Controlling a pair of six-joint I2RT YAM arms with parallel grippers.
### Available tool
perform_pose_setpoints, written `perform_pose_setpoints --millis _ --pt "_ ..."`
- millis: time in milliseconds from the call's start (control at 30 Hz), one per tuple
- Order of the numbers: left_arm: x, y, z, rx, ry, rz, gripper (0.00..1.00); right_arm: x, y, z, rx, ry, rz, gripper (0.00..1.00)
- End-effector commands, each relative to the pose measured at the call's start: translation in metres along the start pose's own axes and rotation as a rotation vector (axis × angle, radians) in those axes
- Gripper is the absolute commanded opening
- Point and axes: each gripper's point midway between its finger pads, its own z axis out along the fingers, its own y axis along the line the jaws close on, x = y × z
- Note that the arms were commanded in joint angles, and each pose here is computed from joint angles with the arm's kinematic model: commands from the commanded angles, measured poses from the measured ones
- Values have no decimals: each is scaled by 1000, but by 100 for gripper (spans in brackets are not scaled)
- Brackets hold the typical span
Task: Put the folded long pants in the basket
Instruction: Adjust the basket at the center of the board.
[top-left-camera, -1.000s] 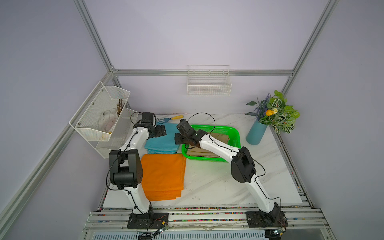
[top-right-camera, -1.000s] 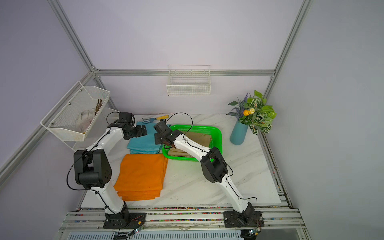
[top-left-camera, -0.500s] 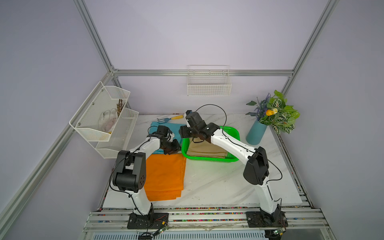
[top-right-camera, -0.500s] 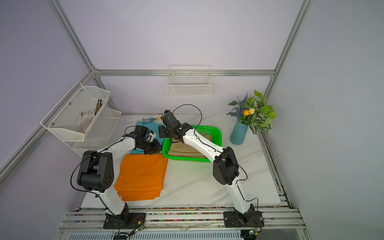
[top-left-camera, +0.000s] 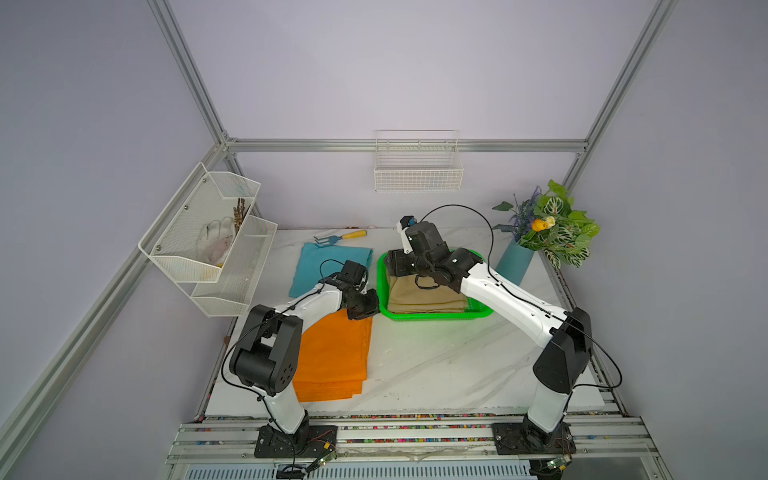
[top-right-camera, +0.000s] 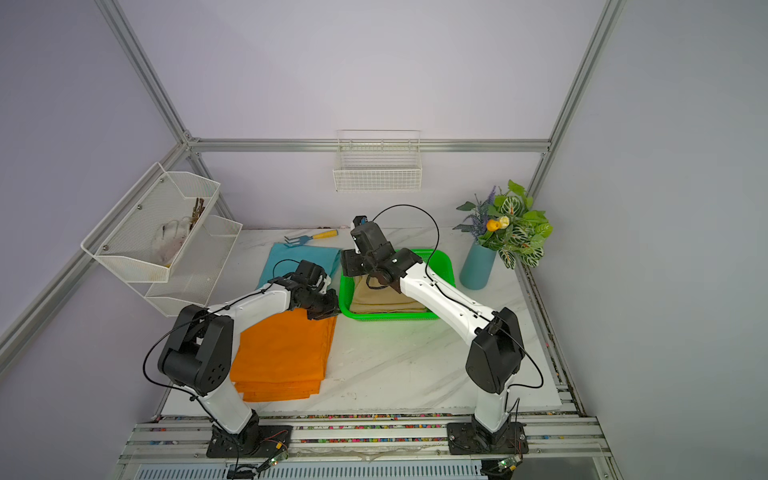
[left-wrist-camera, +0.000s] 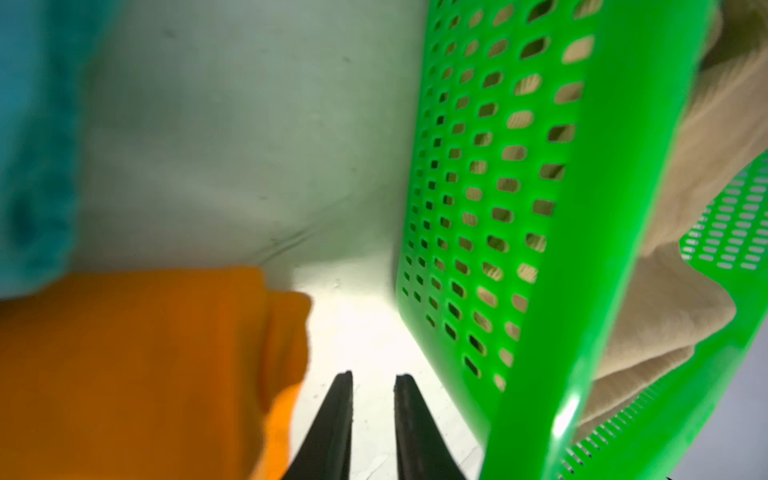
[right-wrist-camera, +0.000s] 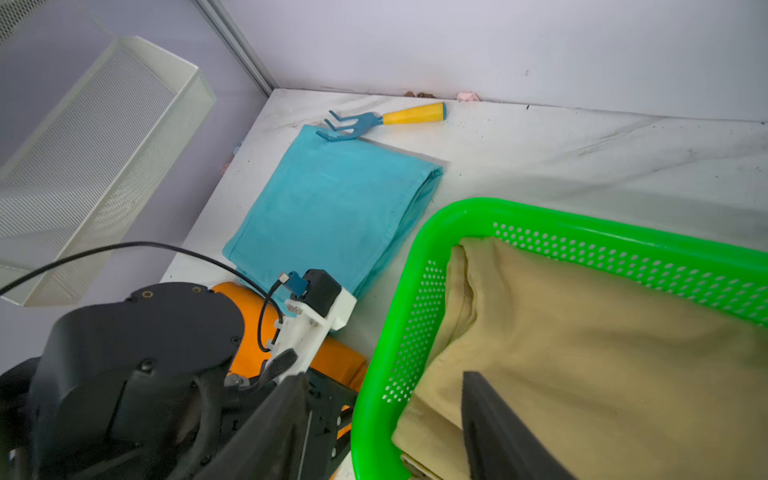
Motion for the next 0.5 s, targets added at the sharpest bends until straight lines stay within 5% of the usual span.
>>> perform_pose_setpoints --millis 0,233,467 --pt "-22 -40 2 80 -63 33 24 3 5 -1 -28 -1 -15 64" --pt "-33 1 -36 -90 -124 35 34 9 20 16 -94 33 47 63" --pt "-92 67 -105 -145 -273 -28 43 19 44 55 -112 58 69 61"
